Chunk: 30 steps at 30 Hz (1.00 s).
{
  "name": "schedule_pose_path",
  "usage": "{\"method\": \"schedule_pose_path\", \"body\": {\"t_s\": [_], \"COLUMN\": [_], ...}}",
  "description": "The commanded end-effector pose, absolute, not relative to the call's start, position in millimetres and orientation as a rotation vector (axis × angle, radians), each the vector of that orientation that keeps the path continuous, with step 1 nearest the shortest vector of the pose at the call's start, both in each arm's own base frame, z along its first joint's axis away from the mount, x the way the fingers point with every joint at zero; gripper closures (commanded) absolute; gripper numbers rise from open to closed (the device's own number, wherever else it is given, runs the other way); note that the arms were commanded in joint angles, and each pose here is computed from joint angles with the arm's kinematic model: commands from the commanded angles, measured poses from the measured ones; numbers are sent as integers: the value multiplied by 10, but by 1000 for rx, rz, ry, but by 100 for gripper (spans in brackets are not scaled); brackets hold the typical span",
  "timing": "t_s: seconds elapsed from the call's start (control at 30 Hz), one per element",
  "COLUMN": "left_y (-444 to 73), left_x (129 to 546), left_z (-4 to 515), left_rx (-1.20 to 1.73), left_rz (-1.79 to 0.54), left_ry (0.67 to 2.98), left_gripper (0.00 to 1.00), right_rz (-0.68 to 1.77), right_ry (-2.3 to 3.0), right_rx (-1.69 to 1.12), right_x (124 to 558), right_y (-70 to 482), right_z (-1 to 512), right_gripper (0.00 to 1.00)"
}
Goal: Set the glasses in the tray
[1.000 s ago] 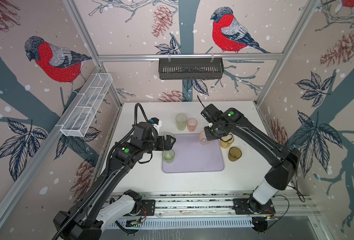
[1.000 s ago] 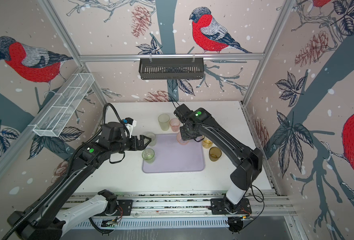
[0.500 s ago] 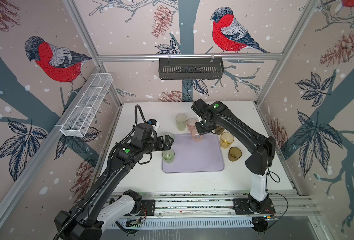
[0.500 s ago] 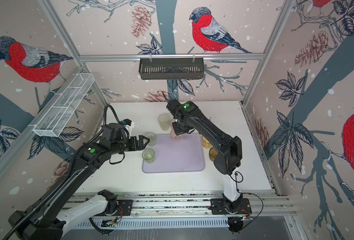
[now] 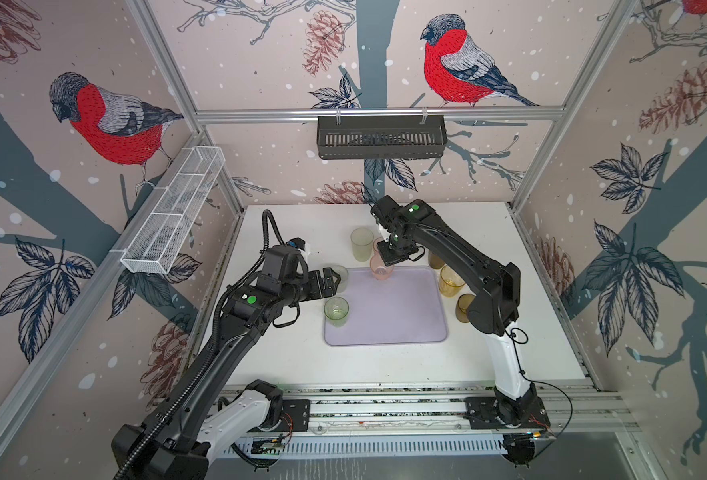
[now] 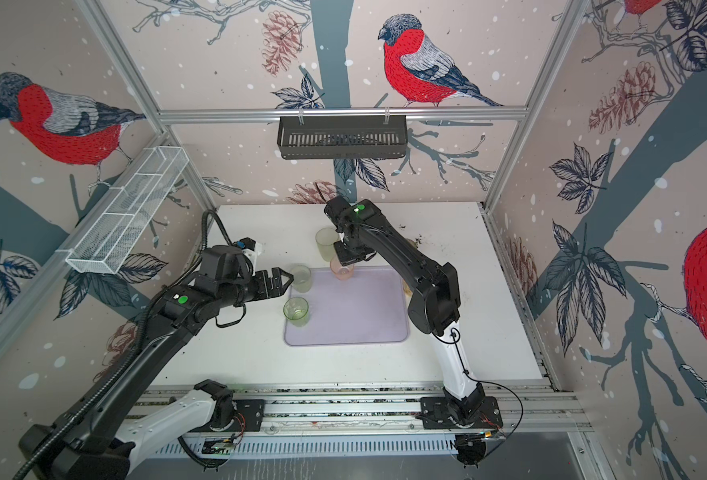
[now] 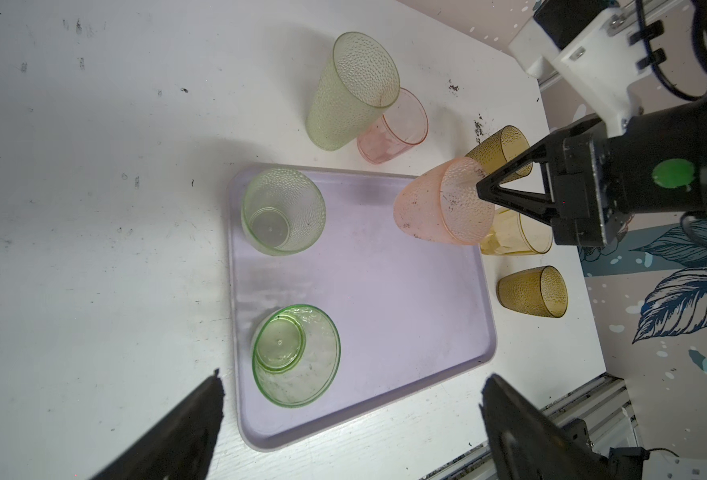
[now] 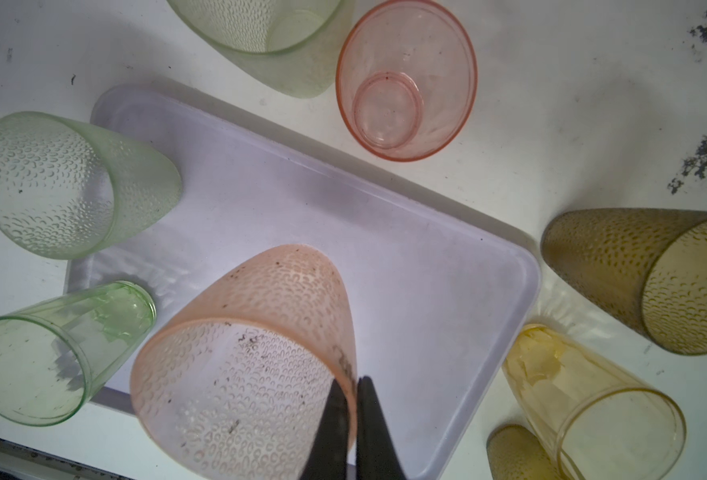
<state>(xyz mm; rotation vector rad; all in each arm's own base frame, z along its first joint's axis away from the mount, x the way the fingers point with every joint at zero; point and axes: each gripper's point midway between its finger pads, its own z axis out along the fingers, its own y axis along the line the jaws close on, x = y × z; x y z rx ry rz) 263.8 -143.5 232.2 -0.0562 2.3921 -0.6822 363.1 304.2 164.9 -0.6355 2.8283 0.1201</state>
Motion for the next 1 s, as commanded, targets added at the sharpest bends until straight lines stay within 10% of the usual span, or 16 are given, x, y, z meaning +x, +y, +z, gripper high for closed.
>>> {"method": "schedule_pose_path", "body": {"t_s": [0.0, 0.97], "left_y": [-1384, -1277], "left_x": [2620, 2562], "left_z": [2260, 2132], "left_rx": [-89, -204], "left_rz": [-664, -652], "left_ry": [2403, 2407], "left_gripper": [4, 4], "right_rz": [135, 176], "right_ry": [2833, 2809], "right_rx": [-654, -675], "right_x": [3639, 3807], "right_y": [3081, 3453], "right_z": [1612, 1279], "right_gripper": [100, 100]}}
